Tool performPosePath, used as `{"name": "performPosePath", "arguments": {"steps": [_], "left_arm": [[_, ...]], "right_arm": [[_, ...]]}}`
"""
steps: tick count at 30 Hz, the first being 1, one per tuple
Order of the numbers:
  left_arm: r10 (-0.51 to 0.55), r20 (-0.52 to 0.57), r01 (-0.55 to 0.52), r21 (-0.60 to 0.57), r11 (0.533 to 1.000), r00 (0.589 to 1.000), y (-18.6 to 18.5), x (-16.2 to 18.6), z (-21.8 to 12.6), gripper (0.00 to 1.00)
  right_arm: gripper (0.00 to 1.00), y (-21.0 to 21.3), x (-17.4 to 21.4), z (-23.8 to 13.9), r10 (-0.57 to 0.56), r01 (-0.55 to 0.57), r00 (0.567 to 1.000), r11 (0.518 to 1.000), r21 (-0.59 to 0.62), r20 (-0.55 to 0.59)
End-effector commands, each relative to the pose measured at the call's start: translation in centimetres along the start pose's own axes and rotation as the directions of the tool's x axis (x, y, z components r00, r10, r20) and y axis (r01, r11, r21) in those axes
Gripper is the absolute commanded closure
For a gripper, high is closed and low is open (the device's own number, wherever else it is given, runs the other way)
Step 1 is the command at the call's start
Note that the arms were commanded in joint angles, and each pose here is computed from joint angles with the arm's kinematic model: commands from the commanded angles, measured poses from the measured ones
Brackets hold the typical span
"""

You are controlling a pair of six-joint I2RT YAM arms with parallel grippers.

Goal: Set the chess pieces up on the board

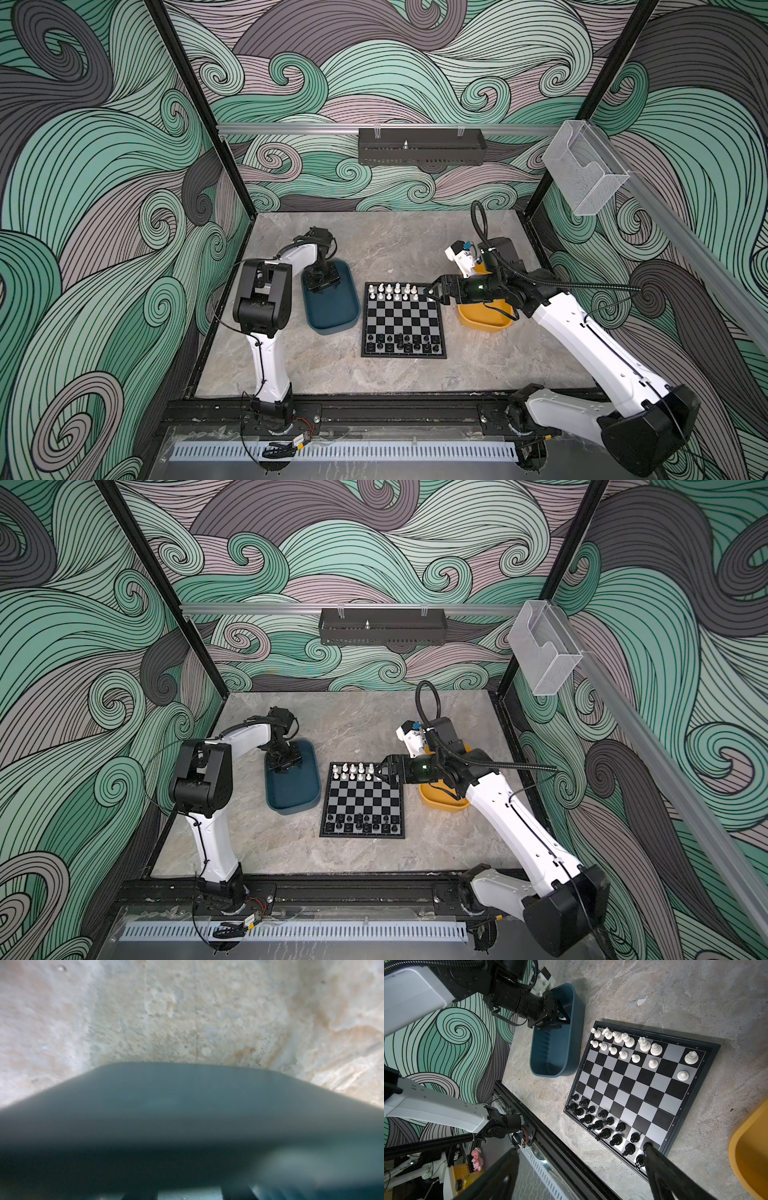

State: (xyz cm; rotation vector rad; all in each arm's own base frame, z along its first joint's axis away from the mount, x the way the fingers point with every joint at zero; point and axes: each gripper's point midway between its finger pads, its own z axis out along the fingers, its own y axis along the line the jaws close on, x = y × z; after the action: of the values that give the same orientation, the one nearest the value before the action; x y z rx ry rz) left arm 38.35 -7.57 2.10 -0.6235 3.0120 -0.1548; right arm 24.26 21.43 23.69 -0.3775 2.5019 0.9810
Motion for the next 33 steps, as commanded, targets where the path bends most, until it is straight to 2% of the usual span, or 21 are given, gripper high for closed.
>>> {"name": "performPosePath", "arguments": {"steps": [1,3,14,21,24,33], "left_arm": [[-0.121,-0.034,0.12,-0.024,0.992,0.992,1.5,0.8,0.2,0.51],[-0.168,-0.026,0.168,0.009,0.986,0.985,1.1,0.0,0.3,0.51],[-0.335,0.045,0.334,0.026,0.942,0.941,2.1,-2.5,0.4,0.53],[-0.346,0.077,0.344,0.038,0.938,0.935,1.5,-4.7,0.0,0.54],[-0.356,0.072,0.356,0.014,0.934,0.932,1.8,-4.6,0.2,0.59],[-0.388,0.077,0.391,-0.017,0.92,0.918,2.6,-4.3,0.5,0.64]], "right_arm": [[0.05,0.1,0.0,0.1,0.005,-0.005,1.0,1.0,-0.017,0.004],[0.05,0.1,0.0,0.1,0.005,-0.005,1.0,1.0,-0.021,0.0],[0.05,0.3,0.2,0.4,0.005,-0.006,1.0,0.999,-0.039,-0.009],[0.05,0.3,0.4,0.4,0.002,-0.002,1.0,0.999,-0.042,-0.012],[0.04,0.2,0.4,0.2,-0.003,0.003,1.0,0.999,-0.033,-0.003],[0.01,0.4,0.5,-0.1,-0.011,0.011,1.0,0.999,-0.039,0.003]]}}
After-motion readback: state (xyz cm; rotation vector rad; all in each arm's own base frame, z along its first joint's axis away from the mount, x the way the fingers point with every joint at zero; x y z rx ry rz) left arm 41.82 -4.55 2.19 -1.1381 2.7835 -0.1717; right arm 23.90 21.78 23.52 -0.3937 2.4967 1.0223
